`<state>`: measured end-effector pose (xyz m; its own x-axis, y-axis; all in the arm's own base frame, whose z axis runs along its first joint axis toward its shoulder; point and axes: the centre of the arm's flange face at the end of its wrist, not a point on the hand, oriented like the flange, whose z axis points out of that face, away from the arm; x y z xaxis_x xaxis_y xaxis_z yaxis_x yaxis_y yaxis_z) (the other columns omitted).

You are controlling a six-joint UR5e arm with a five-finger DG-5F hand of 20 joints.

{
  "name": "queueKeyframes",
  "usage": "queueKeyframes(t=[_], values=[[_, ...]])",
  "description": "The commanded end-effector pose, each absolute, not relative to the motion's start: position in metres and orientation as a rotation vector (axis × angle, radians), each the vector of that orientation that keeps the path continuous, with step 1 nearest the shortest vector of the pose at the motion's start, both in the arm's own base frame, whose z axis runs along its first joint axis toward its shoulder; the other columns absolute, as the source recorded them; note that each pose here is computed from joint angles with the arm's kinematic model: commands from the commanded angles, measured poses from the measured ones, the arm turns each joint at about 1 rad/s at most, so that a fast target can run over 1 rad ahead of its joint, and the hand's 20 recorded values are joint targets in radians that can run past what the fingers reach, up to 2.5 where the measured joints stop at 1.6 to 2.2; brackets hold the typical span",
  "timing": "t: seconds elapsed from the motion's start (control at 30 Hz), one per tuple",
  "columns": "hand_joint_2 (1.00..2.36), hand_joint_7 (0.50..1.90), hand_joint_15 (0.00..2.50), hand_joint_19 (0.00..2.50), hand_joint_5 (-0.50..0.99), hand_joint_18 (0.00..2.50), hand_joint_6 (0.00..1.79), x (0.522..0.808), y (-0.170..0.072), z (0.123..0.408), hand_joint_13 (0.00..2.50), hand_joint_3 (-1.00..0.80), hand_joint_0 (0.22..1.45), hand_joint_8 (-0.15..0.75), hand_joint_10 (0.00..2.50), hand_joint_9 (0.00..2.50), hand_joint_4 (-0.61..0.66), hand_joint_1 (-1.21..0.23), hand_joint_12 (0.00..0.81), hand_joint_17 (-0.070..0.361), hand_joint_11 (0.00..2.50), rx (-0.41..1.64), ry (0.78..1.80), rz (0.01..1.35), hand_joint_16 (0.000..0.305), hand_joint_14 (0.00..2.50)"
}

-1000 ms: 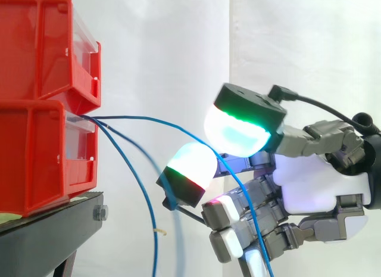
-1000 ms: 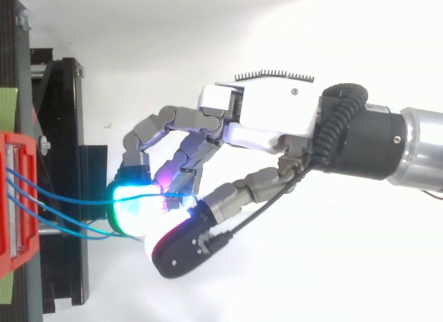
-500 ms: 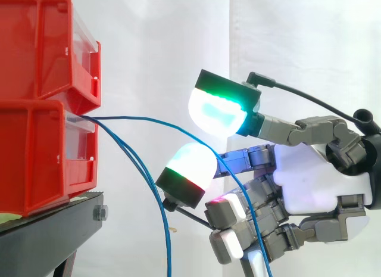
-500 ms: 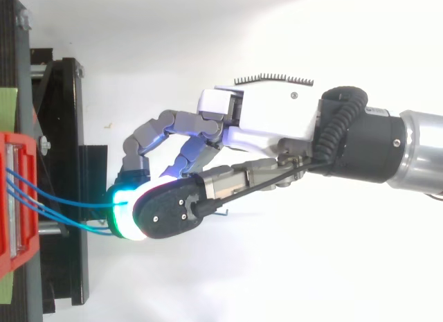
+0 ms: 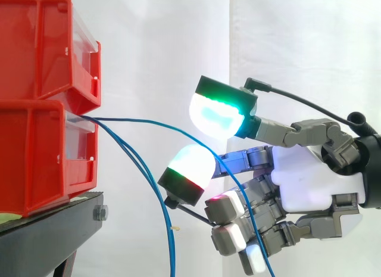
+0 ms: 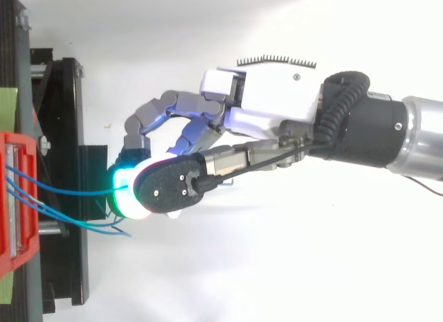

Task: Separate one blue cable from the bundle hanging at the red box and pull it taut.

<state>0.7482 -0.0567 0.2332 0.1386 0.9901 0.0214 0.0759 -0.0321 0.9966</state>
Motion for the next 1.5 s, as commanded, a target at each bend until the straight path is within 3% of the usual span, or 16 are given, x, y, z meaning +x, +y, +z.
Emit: queueKeyframes(t=[0.0,0.13,0.43,0.7,1.07,1.47], values=[[1.0,0.95,1.01,0.71,-0.21,0.88,0.8,0.748,-0.061,0.233,1.01,-0.5,0.58,0.301,0.02,1.04,0.09,-0.52,0.354,0.09,1.11,1.352,1.147,1.086,0.04,0.03],[1.0,0.94,1.15,0.73,-0.21,0.89,0.8,0.747,-0.063,0.233,1.08,-0.5,0.59,0.291,0.01,1.08,0.09,-0.53,0.348,0.09,1.24,1.355,1.149,1.082,0.04,0.02],[1.0,0.94,1.3,0.78,-0.21,0.91,0.79,0.747,-0.066,0.232,1.15,-0.5,0.59,0.293,0.01,1.08,0.1,-0.54,0.34,0.093,1.25,1.358,1.148,1.079,0.041,0.02],[1.0,0.93,1.72,0.79,-0.21,0.99,0.79,0.748,-0.071,0.233,1.28,-0.5,0.6,0.298,0.01,1.09,0.1,-0.5,0.303,0.095,1.28,1.349,1.136,1.075,0.042,0.0],[1.0,0.93,1.64,0.83,-0.21,1.01,0.79,0.748,-0.075,0.232,1.16,-0.5,0.6,0.285,0.01,1.11,0.11,-0.54,0.313,0.094,1.37,1.337,1.134,1.066,0.042,0.71],[1.0,0.93,1.62,0.87,-0.21,1.01,0.8,0.749,-0.071,0.232,1.14,-0.5,0.59,0.286,0.01,1.1,0.11,-0.59,0.334,0.098,1.39,1.332,1.136,1.05,0.043,0.76]])
